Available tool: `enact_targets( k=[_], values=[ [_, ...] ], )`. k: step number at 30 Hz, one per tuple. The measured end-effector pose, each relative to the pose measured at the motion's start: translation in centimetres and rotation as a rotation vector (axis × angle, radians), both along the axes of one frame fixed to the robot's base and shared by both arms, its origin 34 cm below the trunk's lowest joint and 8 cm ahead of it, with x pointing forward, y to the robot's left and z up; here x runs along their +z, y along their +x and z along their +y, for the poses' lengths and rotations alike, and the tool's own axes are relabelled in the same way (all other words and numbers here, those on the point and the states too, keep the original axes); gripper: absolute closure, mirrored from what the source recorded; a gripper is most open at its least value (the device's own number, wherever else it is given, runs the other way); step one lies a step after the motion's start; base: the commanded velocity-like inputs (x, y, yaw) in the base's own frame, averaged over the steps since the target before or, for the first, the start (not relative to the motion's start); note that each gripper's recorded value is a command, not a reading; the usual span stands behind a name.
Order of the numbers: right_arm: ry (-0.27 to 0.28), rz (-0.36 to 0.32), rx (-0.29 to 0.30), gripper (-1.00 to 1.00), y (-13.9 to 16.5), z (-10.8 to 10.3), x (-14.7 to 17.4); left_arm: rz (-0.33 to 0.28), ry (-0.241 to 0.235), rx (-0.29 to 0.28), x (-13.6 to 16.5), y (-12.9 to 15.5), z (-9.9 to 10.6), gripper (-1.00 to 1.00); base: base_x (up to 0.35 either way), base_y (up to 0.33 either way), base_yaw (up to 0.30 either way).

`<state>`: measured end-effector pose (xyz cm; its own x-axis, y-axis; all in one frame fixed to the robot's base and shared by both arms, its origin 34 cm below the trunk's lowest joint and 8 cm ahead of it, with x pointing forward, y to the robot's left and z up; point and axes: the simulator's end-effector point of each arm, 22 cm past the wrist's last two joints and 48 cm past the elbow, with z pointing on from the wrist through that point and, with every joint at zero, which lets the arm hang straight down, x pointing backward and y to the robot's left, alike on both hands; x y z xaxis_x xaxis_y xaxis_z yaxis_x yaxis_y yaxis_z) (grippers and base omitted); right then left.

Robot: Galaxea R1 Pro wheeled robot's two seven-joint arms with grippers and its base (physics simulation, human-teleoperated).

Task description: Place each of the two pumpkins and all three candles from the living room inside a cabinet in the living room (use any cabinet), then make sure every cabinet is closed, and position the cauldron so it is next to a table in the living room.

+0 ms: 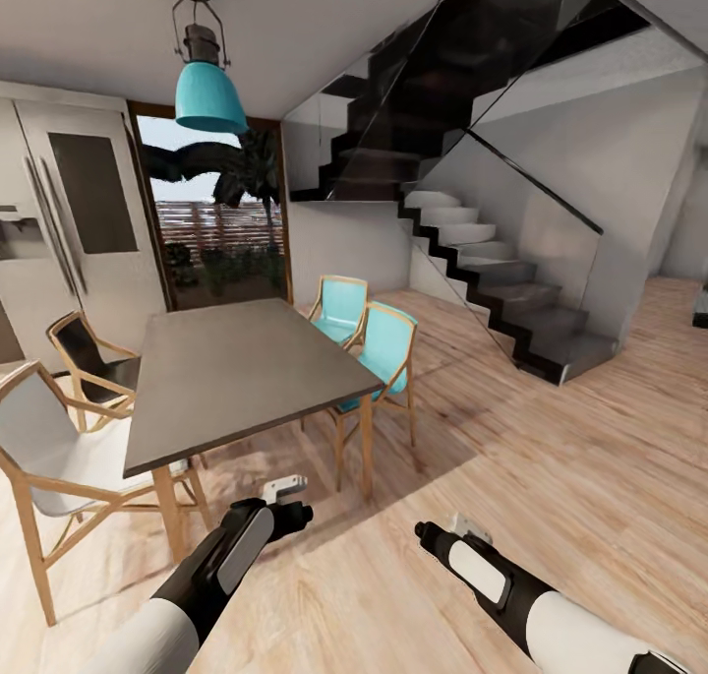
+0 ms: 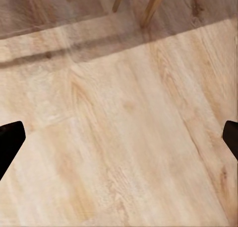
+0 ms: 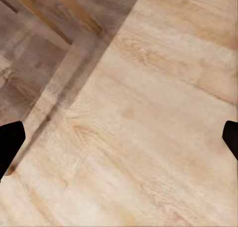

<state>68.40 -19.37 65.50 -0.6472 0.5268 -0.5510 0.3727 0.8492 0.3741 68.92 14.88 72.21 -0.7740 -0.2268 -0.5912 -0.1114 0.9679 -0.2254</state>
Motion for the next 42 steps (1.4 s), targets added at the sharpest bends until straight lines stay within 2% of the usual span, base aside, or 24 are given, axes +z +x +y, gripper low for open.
enact_targets(
  k=[7, 15, 42],
  values=[
    [0.0, 0.0, 0.0, -1.0, 0.0, 0.0, 0.0, 0.0, 0.008, -0.01, -0.1, -0.1, -0.2, -1.0, 0.323, 0.0, -0.29],
    [-0.022, 0.029, -0.022, -1.0, -0.8, -1.4, -1.2, -0.002, 0.008, -0.011, 0.0, -0.1, -0.3, -1.0, 0.323, 0.0, -0.29],
    [-0.025, 0.032, -0.025, -1.0, -0.9, -1.6, -1.3, 0.001, 0.002, -0.017, 0.0, -0.2, -0.9, -1.0, 0.323, 0.0, -0.291]
  ],
)
